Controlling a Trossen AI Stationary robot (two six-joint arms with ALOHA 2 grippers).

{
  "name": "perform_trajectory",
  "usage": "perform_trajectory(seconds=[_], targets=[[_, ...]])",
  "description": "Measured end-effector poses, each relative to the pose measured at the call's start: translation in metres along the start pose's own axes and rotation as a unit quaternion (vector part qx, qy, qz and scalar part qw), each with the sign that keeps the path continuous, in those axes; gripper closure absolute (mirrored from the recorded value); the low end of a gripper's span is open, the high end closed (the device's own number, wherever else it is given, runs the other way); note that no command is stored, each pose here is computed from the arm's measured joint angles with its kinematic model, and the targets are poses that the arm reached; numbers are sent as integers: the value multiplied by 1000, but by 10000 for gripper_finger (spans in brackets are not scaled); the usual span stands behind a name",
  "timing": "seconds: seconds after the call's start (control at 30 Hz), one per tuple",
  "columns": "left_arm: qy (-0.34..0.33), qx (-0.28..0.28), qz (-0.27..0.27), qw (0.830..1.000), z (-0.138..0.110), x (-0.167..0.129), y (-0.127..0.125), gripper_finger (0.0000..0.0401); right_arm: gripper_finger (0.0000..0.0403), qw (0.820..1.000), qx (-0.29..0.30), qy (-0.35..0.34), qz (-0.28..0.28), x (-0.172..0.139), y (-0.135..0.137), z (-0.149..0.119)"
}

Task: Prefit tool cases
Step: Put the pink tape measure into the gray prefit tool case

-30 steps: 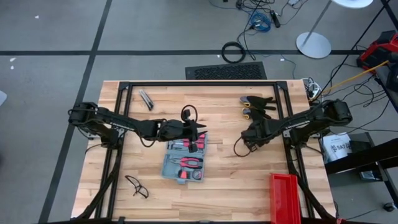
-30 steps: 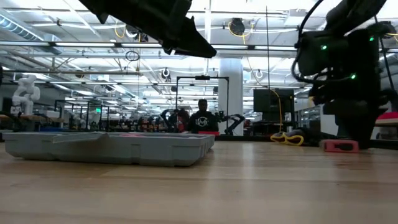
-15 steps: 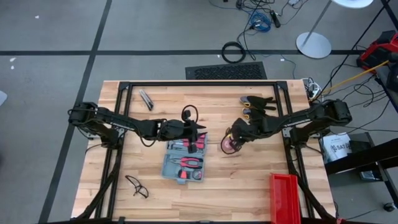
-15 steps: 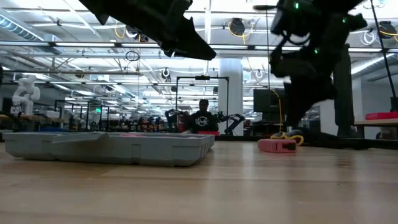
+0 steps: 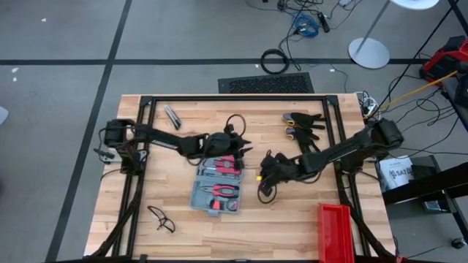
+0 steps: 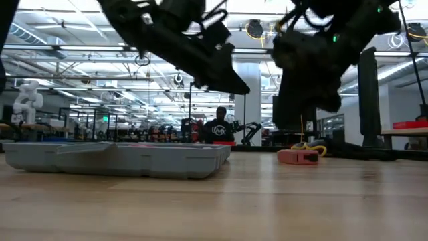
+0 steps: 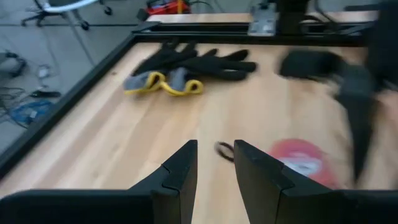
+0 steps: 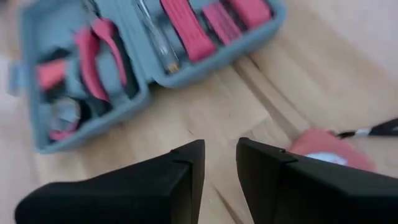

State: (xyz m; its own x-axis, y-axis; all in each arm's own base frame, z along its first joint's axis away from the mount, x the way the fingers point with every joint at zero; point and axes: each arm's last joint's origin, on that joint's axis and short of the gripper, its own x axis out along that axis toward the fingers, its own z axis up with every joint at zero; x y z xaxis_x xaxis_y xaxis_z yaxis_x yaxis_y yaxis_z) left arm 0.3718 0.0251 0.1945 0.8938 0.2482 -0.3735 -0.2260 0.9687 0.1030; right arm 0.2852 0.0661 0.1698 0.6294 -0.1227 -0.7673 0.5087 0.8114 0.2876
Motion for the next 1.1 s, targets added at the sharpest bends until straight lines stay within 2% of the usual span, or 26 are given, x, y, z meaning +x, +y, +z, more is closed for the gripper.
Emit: perform_trajectory(seconds=[0.13, 0.33, 0.43, 0.63, 0.7, 0.83, 1.0, 1.1], targets=[[3, 14, 20, 1000, 3, 23, 17, 290, 323, 999, 10, 28, -28, 23, -2, -14], [18, 14, -21, 1000, 2, 47, 22, 290, 323, 994, 46, 58, -75, 40, -8, -28], [28, 15, -25, 999, -4, 54, 21, 290, 324, 989, 55, 76, -110, 33, -12, -32], [33, 16, -26, 999, -7, 56, 20, 290, 343, 980, 44, 115, -159, -2, -18, -43], [31, 16, -25, 999, -7, 56, 20, 290, 352, 978, 60, 114, -164, -14, -17, -43], [27, 15, -24, 999, -7, 58, 20, 290, 367, 971, 56, 99, -212, -24, -25, -45], [43, 16, -22, 999, -21, 66, 21, 290, 379, 978, 59, 73, -187, -18, -24, -35], [57, 14, -14, 998, -32, 74, 27, 290, 385, 977, 65, 68, -192, -17, -26, -31]])
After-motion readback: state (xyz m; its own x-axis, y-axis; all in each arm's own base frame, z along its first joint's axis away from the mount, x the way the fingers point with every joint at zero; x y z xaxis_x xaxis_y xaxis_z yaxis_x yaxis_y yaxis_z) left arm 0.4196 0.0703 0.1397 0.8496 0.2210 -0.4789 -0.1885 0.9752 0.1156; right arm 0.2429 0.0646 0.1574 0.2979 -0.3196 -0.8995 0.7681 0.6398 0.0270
